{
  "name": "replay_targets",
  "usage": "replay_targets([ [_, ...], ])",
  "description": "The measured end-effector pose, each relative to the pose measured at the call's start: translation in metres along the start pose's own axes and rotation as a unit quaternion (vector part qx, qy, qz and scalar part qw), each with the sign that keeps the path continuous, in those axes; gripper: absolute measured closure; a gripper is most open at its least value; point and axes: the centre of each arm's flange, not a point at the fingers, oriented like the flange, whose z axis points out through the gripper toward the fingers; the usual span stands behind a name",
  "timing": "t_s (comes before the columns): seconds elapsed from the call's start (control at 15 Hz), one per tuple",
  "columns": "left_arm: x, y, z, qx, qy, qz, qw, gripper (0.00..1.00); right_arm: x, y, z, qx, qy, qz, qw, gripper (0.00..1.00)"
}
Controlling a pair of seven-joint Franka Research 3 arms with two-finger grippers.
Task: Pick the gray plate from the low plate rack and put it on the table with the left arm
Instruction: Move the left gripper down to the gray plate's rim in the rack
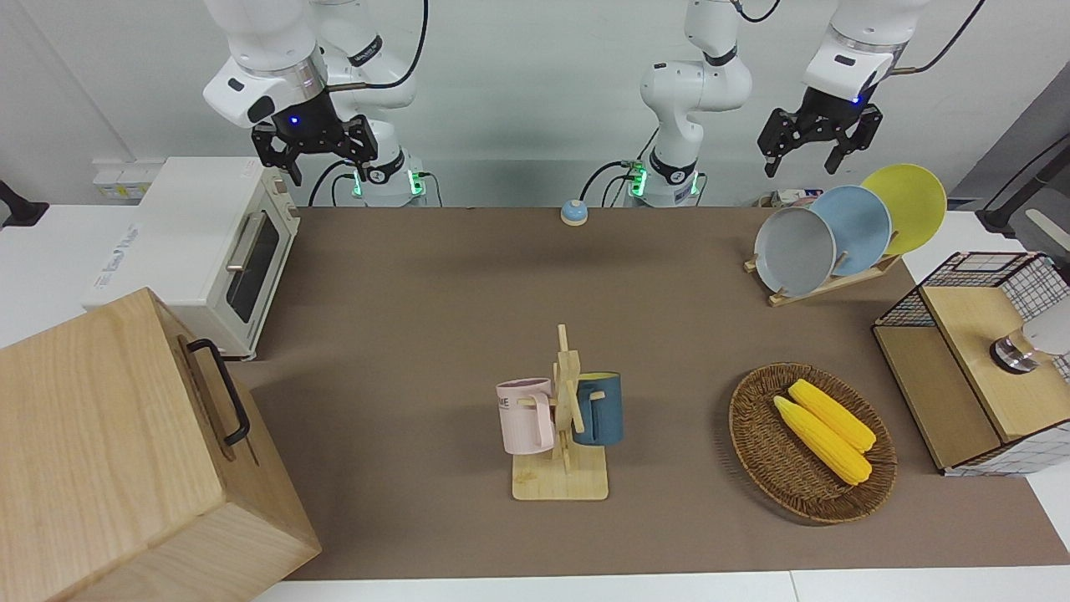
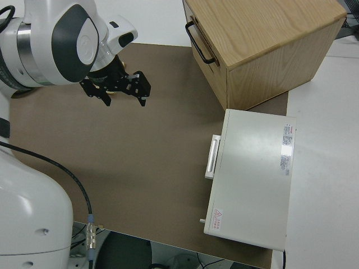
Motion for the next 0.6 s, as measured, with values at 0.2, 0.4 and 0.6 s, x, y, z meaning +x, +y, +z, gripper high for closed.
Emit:
replay_targets([
  [0.2, 0.003, 0.009, 0.005, -0.008, -0.005, 0.003, 0.9999, 0.0, 0.0, 0.0, 0.0, 0.0, 0.0, 0.0, 1.0, 0.01],
  [0.4, 0.005, 0.019, 0.009, -0.008, -0.009, 0.006, 0.9999, 0.0, 0.0, 0.0, 0.0, 0.0, 0.0, 0.0, 1.0, 0.01],
  [0.6, 0.006, 0.015, 0.011, -0.008, -0.012, 0.002, 0.9999, 0.0, 0.0, 0.0, 0.0, 0.0, 0.0, 0.0, 1.0, 0.01],
])
